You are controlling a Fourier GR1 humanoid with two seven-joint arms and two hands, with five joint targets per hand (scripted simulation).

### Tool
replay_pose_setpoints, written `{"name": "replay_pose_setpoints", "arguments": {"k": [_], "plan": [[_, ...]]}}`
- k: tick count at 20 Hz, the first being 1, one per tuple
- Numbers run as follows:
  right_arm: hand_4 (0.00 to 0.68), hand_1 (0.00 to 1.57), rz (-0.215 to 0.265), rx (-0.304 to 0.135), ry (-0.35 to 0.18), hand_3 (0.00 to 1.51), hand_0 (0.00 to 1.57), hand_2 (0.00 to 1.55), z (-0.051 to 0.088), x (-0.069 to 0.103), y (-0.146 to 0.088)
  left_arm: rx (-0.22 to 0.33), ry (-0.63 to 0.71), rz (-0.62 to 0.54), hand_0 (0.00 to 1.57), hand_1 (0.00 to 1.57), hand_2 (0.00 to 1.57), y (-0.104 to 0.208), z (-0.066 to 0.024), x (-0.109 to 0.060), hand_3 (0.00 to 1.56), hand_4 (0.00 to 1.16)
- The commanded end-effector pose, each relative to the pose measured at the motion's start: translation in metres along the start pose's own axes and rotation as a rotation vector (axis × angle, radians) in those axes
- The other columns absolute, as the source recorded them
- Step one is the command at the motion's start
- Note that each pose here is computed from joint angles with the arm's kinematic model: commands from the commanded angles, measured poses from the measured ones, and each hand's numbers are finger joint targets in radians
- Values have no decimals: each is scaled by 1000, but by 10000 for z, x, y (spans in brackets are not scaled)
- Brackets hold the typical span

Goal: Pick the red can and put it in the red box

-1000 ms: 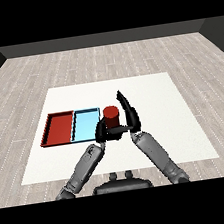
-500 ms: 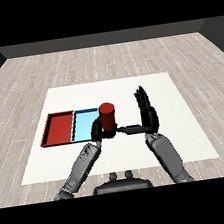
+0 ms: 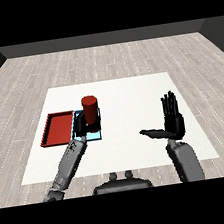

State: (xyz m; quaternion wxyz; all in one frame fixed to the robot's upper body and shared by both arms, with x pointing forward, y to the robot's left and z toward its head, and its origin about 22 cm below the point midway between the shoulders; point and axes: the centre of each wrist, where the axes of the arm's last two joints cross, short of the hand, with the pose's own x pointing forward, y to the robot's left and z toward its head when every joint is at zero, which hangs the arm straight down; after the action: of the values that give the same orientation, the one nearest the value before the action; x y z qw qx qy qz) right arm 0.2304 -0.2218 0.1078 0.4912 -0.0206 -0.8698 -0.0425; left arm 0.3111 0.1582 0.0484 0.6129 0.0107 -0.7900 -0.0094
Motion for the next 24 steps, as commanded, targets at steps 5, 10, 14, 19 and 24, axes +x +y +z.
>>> {"name": "replay_pose_setpoints", "arguments": {"k": [5,10,14,19,24], "plan": [[0,0,55,-61,46,0,0,0,363,-151,-429,189,82,-208,1571,1571,1571,952,-404,-27,1490,1133],[0,0,74,-64,76,0,0,0,258,-301,-409,297,220,-403,1571,1571,1568,1623,-279,-134,1494,1136],[0,0,40,-77,89,0,0,0,319,-364,-453,372,295,-499,1571,1571,1552,2120,-290,-247,1479,1061],[0,0,83,-34,69,0,0,0,272,-408,-342,425,408,-576,1571,1571,1535,2282,-197,-624,1429,1019],[0,0,110,2,53,0,0,0,260,-467,-288,403,549,-626,1519,1519,1451,2189,-343,-767,1372,990]]}}
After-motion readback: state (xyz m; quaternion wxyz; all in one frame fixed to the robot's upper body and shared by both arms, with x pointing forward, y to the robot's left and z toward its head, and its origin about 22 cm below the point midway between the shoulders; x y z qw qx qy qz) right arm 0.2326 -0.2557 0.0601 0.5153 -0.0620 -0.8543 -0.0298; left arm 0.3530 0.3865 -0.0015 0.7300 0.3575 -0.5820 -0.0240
